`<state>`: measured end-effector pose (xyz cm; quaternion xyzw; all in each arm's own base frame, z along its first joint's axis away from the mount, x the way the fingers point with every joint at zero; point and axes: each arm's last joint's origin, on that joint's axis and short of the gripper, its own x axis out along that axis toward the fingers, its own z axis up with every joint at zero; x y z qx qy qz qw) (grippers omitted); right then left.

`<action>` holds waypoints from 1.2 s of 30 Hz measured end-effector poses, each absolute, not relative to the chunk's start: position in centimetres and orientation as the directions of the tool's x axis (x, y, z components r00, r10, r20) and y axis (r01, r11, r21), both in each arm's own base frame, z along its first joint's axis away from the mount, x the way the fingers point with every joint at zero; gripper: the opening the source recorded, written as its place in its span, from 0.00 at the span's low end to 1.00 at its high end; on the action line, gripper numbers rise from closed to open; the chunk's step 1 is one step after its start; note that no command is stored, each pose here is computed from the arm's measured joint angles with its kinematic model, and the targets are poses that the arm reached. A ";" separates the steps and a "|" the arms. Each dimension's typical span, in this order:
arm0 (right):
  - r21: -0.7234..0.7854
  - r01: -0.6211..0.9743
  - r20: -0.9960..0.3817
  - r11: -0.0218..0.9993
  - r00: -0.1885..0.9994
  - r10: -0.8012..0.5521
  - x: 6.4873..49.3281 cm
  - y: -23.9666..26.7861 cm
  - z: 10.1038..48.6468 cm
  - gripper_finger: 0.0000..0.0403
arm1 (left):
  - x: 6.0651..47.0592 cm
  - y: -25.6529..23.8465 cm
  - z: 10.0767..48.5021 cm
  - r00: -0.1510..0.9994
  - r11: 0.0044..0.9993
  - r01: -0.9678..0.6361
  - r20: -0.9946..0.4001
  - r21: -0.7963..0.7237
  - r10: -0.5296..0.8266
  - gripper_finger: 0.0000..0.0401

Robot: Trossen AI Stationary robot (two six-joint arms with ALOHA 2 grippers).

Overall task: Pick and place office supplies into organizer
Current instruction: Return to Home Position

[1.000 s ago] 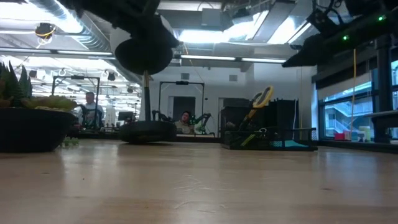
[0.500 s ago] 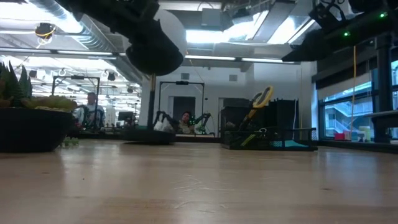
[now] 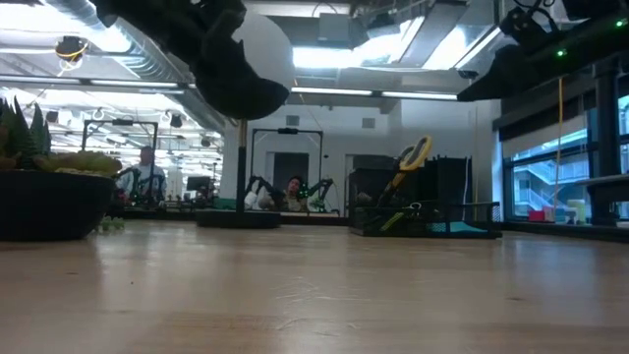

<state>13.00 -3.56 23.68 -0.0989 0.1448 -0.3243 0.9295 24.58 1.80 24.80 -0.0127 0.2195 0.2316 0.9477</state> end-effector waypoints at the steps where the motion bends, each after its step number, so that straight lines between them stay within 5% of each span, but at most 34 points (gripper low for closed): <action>1: -0.282 0.572 -0.213 0.770 0.745 -0.632 12.9 -3.5 23.6 0.32 | 24.5 1.7 24.8 0.796 0.894 -0.441 -0.424 0.080 0.431 0.15; 16: -0.263 0.580 -0.228 0.771 0.739 -0.633 11.5 -3.3 20.2 0.32 | 21.3 0.1 25.4 0.753 0.887 -0.461 -0.525 0.006 0.396 0.15; 25: -0.241 0.592 -0.187 0.769 0.749 -0.635 11.0 -3.3 20.2 0.32 | 16.9 -1.2 26.2 0.622 0.739 -0.667 -0.477 0.092 0.621 0.15; 36: -0.244 0.590 -0.189 0.770 0.750 -0.634 11.0 -3.3 20.2 0.32 | 13.9 0.7 21.8 0.618 0.704 -0.708 -0.429 0.062 0.659 0.15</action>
